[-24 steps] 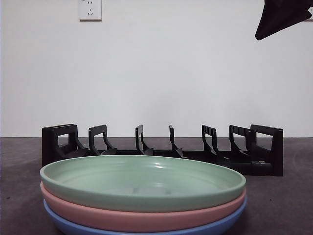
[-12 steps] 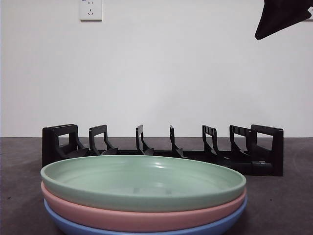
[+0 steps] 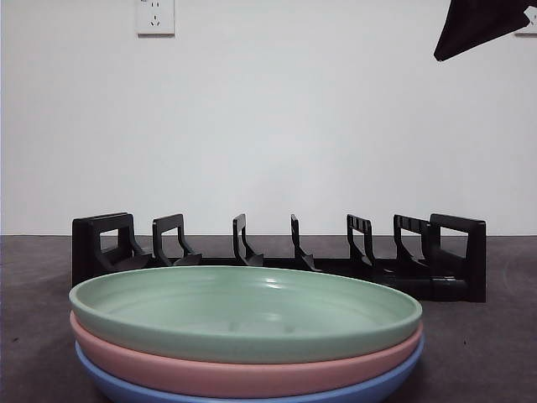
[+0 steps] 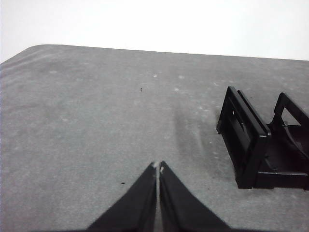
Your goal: Place the plate
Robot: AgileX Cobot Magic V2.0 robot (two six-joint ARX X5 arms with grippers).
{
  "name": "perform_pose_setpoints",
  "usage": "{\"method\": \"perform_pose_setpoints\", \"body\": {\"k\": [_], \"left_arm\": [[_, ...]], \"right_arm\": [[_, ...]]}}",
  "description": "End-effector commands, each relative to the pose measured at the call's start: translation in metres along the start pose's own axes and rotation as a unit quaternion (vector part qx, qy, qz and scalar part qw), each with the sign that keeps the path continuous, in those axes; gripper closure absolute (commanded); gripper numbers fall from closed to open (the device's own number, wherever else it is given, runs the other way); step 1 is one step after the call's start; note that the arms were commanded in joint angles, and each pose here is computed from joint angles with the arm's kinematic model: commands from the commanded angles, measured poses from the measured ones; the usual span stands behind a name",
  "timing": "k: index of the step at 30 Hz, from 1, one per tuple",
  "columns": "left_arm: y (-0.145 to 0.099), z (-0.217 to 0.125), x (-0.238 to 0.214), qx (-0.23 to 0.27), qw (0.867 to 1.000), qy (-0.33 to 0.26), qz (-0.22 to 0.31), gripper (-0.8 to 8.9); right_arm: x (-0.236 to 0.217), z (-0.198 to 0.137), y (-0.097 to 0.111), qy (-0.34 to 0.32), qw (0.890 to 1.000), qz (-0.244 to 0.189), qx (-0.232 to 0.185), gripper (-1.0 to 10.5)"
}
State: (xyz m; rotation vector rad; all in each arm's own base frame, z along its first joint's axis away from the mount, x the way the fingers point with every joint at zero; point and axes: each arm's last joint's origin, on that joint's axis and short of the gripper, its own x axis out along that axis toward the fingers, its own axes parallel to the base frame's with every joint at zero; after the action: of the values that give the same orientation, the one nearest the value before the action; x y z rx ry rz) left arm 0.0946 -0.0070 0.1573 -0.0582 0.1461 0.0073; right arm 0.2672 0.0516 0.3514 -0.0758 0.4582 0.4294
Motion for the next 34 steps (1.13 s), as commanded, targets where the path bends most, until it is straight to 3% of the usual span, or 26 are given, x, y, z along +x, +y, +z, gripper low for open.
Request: {"method": "perform_pose_setpoints", "body": {"k": [1, 4, 7, 15, 18, 23, 34], "left_arm": [[0.000, -0.005, 0.002, 0.000, 1.000, 0.000, 0.002, 8.06], [0.000, -0.005, 0.002, 0.000, 1.000, 0.000, 0.002, 8.06], [0.000, -0.005, 0.002, 0.000, 1.000, 0.000, 0.002, 8.06], [0.000, -0.005, 0.002, 0.000, 1.000, 0.000, 0.002, 8.06], [0.000, -0.005, 0.002, 0.000, 1.000, 0.000, 0.002, 8.06], [0.000, -0.005, 0.002, 0.000, 1.000, 0.000, 0.002, 8.06], [0.000, -0.004, 0.002, 0.000, 1.000, 0.000, 0.002, 8.06]], "right_arm": [[0.001, 0.005, 0.000, -0.009, 1.000, -0.001, -0.005, 9.2], [-0.007, 0.003, 0.000, -0.009, 0.999, -0.030, -0.012, 9.2], [-0.026, -0.017, 0.003, -0.031, 0.994, -0.099, -0.031, 9.2], [-0.080, -0.148, 0.009, -0.172, 0.957, -0.232, 0.025, 9.2], [-0.085, -0.189, 0.011, -0.185, 0.949, -0.251, 0.049, 9.2], [-0.078, -0.235, 0.014, -0.191, 0.945, -0.253, 0.079, 9.2], [-0.074, -0.253, 0.016, -0.189, 0.946, -0.248, 0.090, 9.2]]}}
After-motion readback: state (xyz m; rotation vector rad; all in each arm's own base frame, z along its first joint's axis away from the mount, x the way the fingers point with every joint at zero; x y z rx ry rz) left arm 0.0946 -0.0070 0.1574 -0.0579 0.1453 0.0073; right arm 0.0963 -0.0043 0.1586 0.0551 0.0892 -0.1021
